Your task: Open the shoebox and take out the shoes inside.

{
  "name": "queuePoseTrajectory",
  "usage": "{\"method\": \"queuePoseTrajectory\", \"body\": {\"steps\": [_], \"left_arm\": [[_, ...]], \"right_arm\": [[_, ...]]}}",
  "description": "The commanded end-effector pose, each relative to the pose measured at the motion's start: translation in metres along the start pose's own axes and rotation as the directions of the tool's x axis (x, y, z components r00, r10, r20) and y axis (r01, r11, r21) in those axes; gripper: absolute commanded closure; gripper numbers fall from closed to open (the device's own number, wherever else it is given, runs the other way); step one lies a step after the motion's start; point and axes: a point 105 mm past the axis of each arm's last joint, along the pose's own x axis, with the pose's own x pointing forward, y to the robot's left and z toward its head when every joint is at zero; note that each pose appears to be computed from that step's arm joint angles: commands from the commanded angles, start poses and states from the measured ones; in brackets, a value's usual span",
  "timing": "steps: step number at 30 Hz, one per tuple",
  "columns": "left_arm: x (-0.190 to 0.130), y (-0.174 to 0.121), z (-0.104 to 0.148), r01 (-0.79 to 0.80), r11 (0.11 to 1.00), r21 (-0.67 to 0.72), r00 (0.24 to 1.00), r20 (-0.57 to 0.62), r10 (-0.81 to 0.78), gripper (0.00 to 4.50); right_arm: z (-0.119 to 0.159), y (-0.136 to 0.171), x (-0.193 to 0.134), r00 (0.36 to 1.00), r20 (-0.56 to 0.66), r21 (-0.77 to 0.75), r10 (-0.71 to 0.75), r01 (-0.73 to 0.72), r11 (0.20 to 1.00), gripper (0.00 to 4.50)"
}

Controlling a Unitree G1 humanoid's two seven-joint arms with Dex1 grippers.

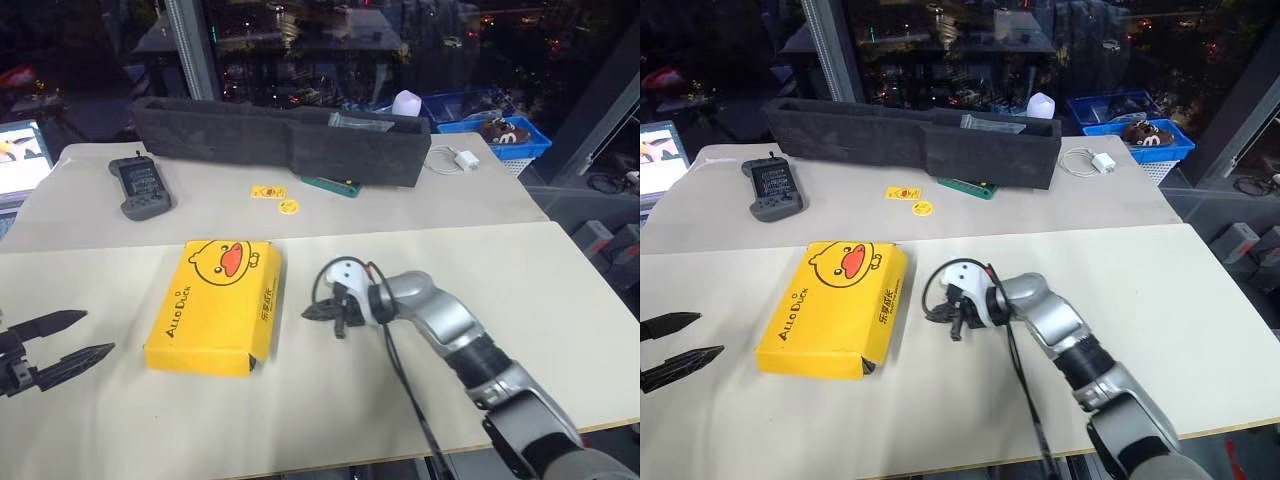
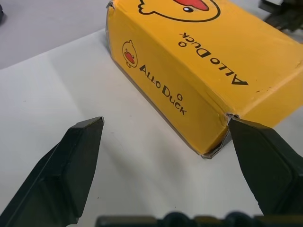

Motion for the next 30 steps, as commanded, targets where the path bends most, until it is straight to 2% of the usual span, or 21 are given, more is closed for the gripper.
{"method": "queuePoseTrajectory", "body": {"steps": [1, 5, 9, 13, 19, 23, 26, 30], "left_arm": [[-0.003, 0.000, 0.011, -0.004, 0.999, 0.043, 1.000, 0.006, 0.004, 0.00], [-0.003, -0.004, 0.015, -0.007, 0.999, 0.054, 1.000, 0.013, 0.007, 0.00], [-0.004, -0.006, 0.016, -0.016, 0.998, 0.056, 1.000, 0.020, 0.015, 0.00], [-0.005, -0.007, 0.017, -0.027, 0.998, 0.058, 0.999, 0.020, 0.026, 0.00], [-0.007, -0.009, 0.019, -0.038, 0.998, 0.055, 0.999, 0.022, 0.036, 0.00], [-0.005, -0.006, 0.016, -0.065, 0.995, 0.080, 0.998, 0.000, 0.065, 0.00], [0.006, 0.013, 0.015, -0.184, 0.978, 0.100, 0.983, 0.019, 0.183, 0.00], [0.014, 0.031, 0.013, -0.305, 0.948, 0.085, 0.952, 0.056, 0.301, 0.00]], "right_arm": [[0.035, -0.010, 0.001, 0.996, 0.083, -0.073, -0.020, 0.026, 0.997, 4.45], [0.058, -0.016, 0.002, 0.995, 0.096, -0.142, -0.024, 0.037, 0.989, 4.45], [0.066, -0.017, 0.004, 0.995, 0.097, -0.189, -0.011, 0.029, 0.982, 4.45], [0.048, -0.027, -0.003, 0.999, 0.031, -0.208, -0.031, 0.037, 0.977, 4.45], [-0.001, -0.028, -0.007, 0.989, -0.144, -0.242, -0.017, -0.019, 0.970, 4.45], [-0.016, -0.010, 0.011, 0.984, -0.168, -0.227, 0.052, -0.090, 0.970, 4.45], [-0.021, -0.006, 0.021, 0.984, -0.173, -0.222, 0.047, -0.085, 0.971, 4.45], [-0.019, -0.019, 0.007, 0.991, -0.133, -0.181, -0.031, 0.006, 0.983, 4.45]]}}
